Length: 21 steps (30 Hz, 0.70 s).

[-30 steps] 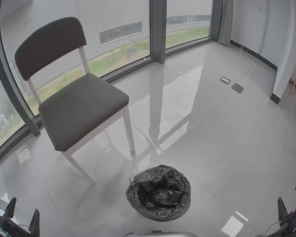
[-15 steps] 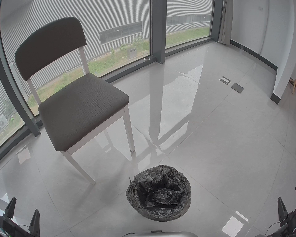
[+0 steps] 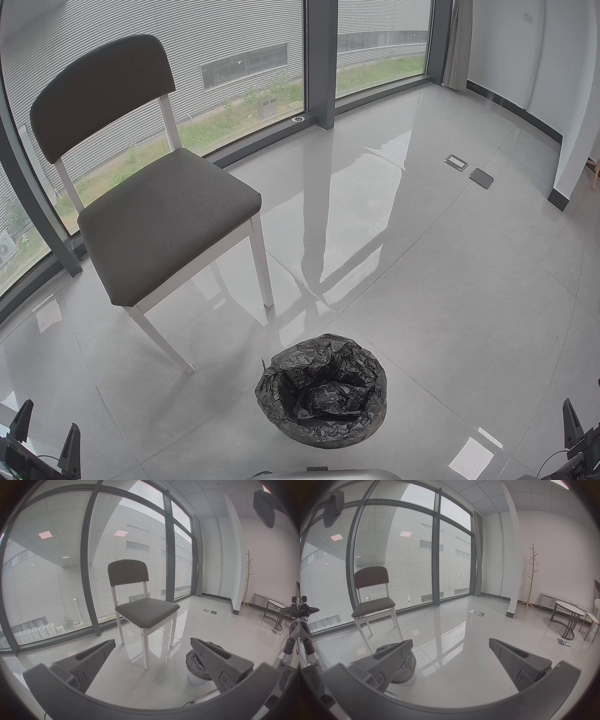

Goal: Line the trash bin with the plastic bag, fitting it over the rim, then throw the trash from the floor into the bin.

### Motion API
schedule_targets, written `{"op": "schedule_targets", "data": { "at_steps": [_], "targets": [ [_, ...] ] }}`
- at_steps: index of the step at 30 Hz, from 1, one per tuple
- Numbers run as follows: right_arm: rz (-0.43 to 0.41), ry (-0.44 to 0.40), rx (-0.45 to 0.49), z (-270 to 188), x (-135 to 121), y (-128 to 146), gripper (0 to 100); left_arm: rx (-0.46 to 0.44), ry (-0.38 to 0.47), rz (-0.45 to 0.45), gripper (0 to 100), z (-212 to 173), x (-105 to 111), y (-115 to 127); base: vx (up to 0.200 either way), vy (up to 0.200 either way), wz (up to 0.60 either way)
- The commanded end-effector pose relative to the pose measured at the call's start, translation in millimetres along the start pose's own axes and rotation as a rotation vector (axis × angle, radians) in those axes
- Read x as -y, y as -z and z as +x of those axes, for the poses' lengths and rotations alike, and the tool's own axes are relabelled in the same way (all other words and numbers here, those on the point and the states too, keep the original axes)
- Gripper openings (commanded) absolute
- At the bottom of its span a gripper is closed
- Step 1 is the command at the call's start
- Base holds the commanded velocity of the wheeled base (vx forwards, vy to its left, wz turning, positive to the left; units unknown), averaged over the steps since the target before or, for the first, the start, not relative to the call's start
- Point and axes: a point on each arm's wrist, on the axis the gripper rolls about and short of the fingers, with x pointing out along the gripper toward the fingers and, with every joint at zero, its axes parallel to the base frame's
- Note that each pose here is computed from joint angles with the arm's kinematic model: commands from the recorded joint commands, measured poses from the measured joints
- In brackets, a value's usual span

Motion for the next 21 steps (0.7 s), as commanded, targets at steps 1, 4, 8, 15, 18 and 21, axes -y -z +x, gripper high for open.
{"op": "schedule_targets", "data": {
  "at_steps": [1, 4, 8, 15, 18, 21],
  "targets": [
    [-0.001, 0.001, -0.005, 0.3, 0.0, 5.2, 100, 0.000, 0.000, 0.001, 100, 0.0, 0.1, 4.8, 0.000, 0.000, 0.00],
    [-0.001, -0.001, -0.005, 0.3, 0.0, 5.2, 100, 0.000, 0.000, 0.001, 100, 0.0, 0.1, 4.8, 0.000, 0.000, 0.00],
    [-0.001, -0.001, -0.005, 0.3, 0.0, 5.2, 100, 0.000, 0.000, 0.001, 100, 0.0, 0.1, 4.8, 0.000, 0.000, 0.00],
    [-0.002, -0.001, -0.005, 0.3, 0.0, 5.2, 100, 0.000, 0.000, -0.001, 100, 0.0, 0.1, 4.8, 0.000, 0.000, 0.00],
    [-0.002, -0.004, -0.005, 0.3, -0.1, 5.2, 100, 0.000, 0.000, 0.001, 100, 0.0, 0.1, 4.8, 0.000, 0.000, 0.00],
    [-0.001, -0.004, -0.005, 0.3, -0.1, 5.2, 100, 0.000, 0.000, 0.001, 100, 0.0, 0.1, 4.8, 0.000, 0.000, 0.00]
  ]
}}
